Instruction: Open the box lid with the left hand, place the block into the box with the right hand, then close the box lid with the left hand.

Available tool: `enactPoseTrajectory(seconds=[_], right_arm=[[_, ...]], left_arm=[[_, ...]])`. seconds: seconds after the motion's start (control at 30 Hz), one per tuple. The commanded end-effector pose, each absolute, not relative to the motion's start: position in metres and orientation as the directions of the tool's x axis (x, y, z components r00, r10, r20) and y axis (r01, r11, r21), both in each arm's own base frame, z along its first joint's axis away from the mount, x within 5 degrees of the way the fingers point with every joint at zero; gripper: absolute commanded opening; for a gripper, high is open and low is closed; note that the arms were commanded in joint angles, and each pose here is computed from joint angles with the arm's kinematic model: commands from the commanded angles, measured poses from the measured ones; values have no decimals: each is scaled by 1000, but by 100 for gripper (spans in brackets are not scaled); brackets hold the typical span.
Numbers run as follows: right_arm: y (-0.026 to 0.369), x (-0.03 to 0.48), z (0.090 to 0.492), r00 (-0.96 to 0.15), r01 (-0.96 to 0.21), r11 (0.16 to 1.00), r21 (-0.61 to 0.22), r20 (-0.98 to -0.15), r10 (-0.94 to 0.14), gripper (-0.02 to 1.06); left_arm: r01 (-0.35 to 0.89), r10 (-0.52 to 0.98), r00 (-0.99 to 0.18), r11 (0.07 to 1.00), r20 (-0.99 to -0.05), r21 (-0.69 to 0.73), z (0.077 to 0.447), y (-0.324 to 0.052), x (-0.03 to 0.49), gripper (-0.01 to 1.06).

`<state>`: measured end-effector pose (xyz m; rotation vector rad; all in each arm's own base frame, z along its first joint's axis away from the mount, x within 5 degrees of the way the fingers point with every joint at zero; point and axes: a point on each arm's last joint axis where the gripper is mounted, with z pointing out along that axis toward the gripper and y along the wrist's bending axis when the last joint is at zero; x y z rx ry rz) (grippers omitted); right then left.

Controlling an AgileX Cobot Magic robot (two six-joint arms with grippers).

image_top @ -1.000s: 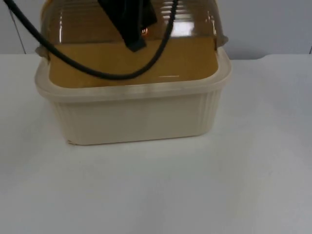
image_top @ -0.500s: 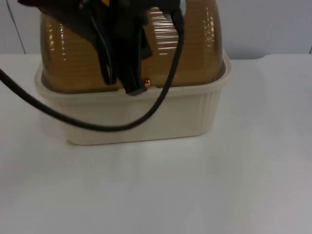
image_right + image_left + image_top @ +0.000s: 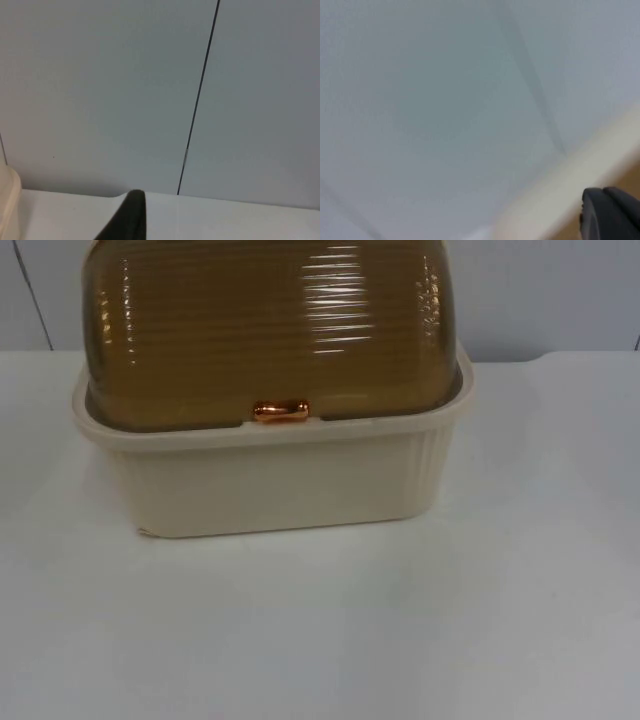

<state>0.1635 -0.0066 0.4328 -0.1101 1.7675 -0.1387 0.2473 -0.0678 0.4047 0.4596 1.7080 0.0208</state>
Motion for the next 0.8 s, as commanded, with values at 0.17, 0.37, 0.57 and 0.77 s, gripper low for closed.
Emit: enactPoseTrajectory(seconds=[0.17, 0.37, 0.57, 0.77], right_arm=[[7, 162, 436, -166, -77, 985, -154, -972, -165, 105], [7, 162, 436, -166, -77, 985, -154, -972, -165, 105], [7, 162, 434, -180, -79, 985, -154, -970, -166, 105], [7, 162, 424, -238, -88, 985, -146, -957, -163, 105]], left_arm=[[-30, -95, 104, 995, -990, -98, 456, 9, 204, 0], [-93, -66, 56, 993, -996, -71, 453, 20, 198, 0], [-92, -77, -6, 993, -997, -76, 446, 20, 201, 0], [-60, -95, -77, 994, -992, -91, 439, 13, 205, 0]])
